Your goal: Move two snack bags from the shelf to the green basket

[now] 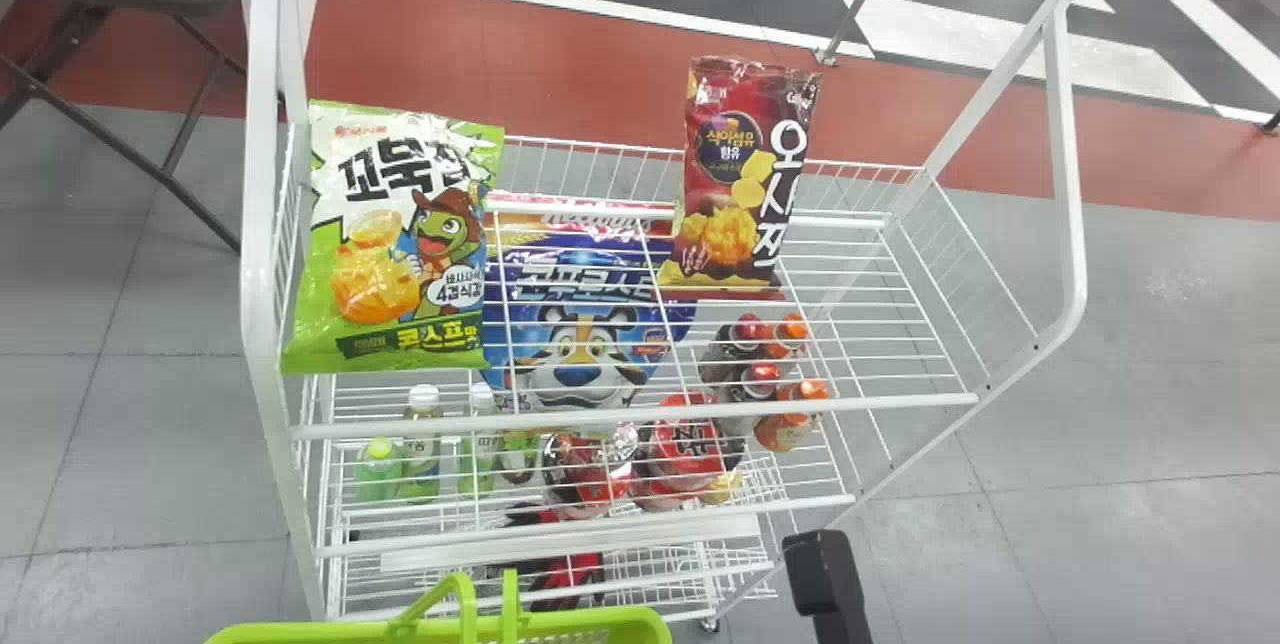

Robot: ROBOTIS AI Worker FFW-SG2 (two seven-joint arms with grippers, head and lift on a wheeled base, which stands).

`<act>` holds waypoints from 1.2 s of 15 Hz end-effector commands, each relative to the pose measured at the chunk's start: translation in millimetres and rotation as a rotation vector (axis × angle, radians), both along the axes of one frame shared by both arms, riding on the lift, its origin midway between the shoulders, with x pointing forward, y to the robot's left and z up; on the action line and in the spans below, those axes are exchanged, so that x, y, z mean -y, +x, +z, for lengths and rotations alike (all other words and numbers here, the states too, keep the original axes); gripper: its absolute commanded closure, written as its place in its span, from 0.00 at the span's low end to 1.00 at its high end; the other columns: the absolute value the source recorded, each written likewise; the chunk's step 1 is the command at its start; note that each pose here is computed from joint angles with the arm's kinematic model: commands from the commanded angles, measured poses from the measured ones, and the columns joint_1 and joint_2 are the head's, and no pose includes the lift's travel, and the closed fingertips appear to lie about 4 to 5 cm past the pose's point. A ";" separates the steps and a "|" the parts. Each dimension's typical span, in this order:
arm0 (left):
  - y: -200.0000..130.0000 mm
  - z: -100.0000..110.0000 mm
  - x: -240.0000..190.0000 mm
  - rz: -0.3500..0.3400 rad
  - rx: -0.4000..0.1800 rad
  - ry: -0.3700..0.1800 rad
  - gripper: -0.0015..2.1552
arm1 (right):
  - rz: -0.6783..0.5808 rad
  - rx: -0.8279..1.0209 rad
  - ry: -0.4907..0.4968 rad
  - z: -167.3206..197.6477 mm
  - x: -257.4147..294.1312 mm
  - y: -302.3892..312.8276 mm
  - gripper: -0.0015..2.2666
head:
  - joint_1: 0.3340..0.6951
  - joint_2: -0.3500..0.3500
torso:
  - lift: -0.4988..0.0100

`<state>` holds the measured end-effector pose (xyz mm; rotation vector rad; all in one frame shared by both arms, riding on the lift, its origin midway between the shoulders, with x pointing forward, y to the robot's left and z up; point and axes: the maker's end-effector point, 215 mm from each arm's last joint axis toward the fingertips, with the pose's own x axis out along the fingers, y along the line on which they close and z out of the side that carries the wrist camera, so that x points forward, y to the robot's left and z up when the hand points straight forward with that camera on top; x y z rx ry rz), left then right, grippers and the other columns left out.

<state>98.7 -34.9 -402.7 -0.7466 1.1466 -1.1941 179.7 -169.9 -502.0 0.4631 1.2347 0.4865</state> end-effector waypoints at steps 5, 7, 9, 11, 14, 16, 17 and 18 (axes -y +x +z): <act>-2.1 0.5 0.5 -0.003 0.000 -0.004 0.98 | -0.150 0.793 -0.021 152.8 22.3 159.8 0.04 | 1.00 0.00 | 0.96; -2.2 0.1 0.8 -0.003 0.000 -0.005 0.98 | -0.170 0.978 -0.057 191.0 20.9 173.4 0.05 | 1.00 0.00 | 0.96; -5.2 -1.0 0.7 -0.004 -0.007 -0.007 0.98 | -0.201 1.079 -0.102 210.0 19.0 172.1 0.06 | 1.00 0.00 | 0.96; -6.5 -1.1 1.7 0.000 -0.006 -0.015 0.98 | -0.262 1.168 -0.142 228.3 14.4 166.6 0.06 | 1.00 0.00 | 0.96; -9.0 -0.2 2.8 0.008 0.001 -0.023 0.98 | -0.312 1.210 -0.169 229.3 6.2 159.4 0.06 | 1.00 0.00 | 0.96; -11.2 -0.9 2.1 0.012 -0.001 -0.024 0.98 | -0.335 1.200 -0.194 226.5 11.9 158.0 0.06 | 1.00 0.00 | 0.96; -14.7 -2.0 1.7 0.014 -0.009 -0.023 0.98 | -0.341 1.192 -0.207 224.6 11.2 156.8 0.06 | 1.00 0.00 | 0.96; -16.6 -2.3 1.1 0.015 -0.013 -0.022 0.98 | -0.342 1.171 -0.216 219.4 7.3 155.8 0.06 | 1.00 0.00 | 0.96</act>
